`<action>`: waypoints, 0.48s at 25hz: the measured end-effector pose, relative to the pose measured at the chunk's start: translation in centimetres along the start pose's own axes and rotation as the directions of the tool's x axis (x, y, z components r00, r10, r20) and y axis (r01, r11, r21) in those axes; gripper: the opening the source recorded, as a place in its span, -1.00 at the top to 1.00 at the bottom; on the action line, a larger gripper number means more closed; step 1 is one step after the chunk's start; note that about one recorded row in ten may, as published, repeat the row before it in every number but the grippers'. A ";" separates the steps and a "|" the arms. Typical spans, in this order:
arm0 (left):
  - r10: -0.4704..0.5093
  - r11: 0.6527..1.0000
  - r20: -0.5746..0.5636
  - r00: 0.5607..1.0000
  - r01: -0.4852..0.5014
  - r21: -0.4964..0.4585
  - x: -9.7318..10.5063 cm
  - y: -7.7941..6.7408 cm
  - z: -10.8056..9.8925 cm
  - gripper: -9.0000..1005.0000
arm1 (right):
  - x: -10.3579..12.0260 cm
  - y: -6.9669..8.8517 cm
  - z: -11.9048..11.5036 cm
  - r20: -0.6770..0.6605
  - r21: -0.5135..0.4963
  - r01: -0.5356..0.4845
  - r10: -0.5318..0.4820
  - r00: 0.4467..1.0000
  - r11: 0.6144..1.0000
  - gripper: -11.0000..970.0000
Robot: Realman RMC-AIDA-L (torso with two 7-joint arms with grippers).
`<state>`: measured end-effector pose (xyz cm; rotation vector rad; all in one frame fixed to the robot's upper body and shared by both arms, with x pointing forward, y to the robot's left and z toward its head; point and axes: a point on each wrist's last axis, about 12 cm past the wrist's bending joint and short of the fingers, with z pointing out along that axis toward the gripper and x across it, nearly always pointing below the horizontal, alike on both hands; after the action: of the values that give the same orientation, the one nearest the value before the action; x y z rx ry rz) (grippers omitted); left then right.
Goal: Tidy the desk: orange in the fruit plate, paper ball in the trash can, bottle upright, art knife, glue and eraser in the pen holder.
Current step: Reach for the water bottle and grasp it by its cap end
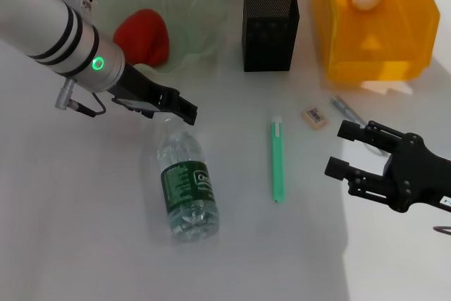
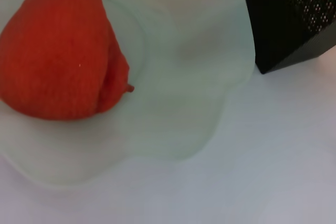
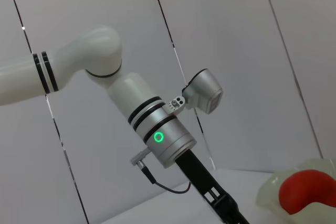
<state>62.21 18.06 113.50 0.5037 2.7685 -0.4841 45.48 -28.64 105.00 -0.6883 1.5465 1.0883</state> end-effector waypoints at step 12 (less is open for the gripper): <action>0.012 1.000 -0.009 1.000 -0.012 -0.002 0.0 -0.4 0.3 -0.57 | -0.1 -0.3 0.1 -0.001 0.013 0.012 -0.012 1.000 1.000 -0.53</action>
<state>62.17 17.62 113.36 0.5229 2.7722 -0.4767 45.80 -28.63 105.00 -0.6887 1.5474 1.0682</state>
